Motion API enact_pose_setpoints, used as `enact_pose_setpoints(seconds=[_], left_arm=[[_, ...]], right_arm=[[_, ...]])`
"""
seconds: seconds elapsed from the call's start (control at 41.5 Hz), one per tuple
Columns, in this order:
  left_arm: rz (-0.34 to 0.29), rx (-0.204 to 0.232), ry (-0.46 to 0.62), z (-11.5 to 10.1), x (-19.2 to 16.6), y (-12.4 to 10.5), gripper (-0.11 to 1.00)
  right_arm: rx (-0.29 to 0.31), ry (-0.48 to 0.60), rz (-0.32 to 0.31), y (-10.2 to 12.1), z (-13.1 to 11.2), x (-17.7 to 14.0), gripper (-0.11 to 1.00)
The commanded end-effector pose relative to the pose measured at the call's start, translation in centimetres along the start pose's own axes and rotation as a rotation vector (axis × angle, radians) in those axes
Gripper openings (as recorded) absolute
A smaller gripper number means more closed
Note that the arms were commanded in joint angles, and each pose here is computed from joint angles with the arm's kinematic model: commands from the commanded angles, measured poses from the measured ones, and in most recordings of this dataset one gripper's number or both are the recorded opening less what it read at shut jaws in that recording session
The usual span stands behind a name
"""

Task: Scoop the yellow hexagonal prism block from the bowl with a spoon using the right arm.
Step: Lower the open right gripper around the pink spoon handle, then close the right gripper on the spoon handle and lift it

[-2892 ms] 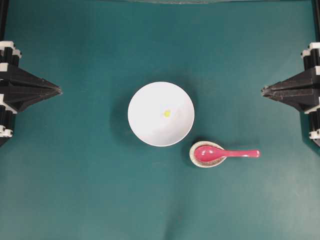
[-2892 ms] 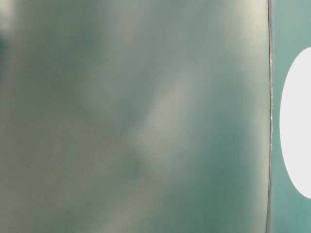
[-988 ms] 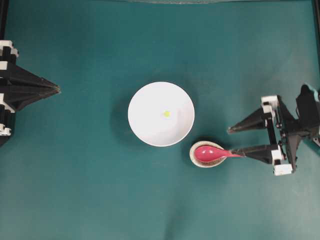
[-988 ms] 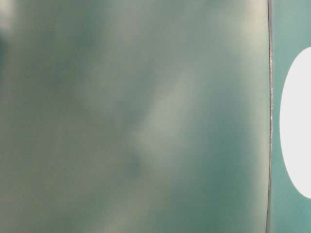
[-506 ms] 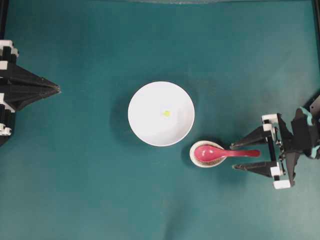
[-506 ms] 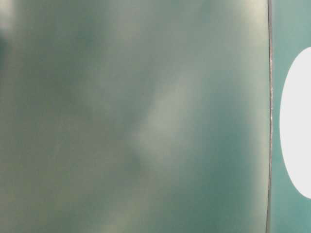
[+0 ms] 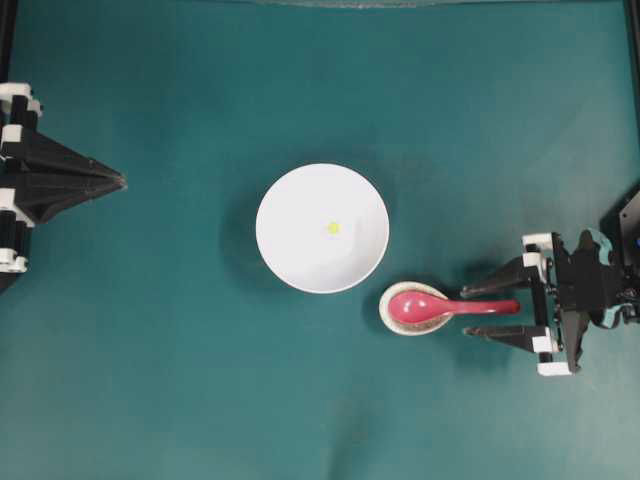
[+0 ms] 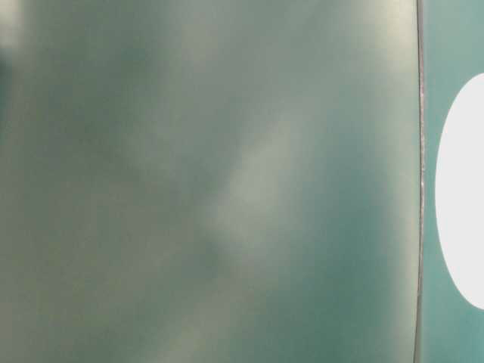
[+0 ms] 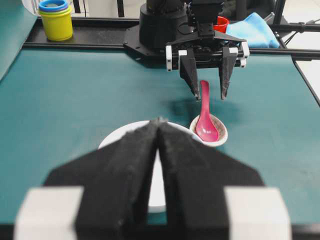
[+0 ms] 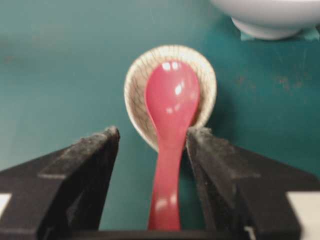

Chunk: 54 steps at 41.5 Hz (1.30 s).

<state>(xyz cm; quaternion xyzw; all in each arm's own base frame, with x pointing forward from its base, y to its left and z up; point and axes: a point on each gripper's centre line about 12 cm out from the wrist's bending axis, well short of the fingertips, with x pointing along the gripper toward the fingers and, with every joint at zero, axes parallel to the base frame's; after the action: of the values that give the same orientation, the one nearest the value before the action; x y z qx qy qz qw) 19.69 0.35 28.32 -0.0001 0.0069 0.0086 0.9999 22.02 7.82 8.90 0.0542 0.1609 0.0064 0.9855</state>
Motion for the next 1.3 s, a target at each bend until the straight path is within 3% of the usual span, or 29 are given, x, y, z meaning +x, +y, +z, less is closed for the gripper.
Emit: enact_pose_setpoints(seconds=[0.0,1.277], left_arm=[[0.001,0.001,-0.020,0.75,0.25,0.02,0.06],[-0.001,0.005,-0.020,0.74,0.28,-0.01,0.06]], right_arm=[[-0.002,-0.011,0.001,0.21,0.07,0.21,0.61],[-0.051,0.026,-0.004,-0.03,-0.69,0.12,0.53]])
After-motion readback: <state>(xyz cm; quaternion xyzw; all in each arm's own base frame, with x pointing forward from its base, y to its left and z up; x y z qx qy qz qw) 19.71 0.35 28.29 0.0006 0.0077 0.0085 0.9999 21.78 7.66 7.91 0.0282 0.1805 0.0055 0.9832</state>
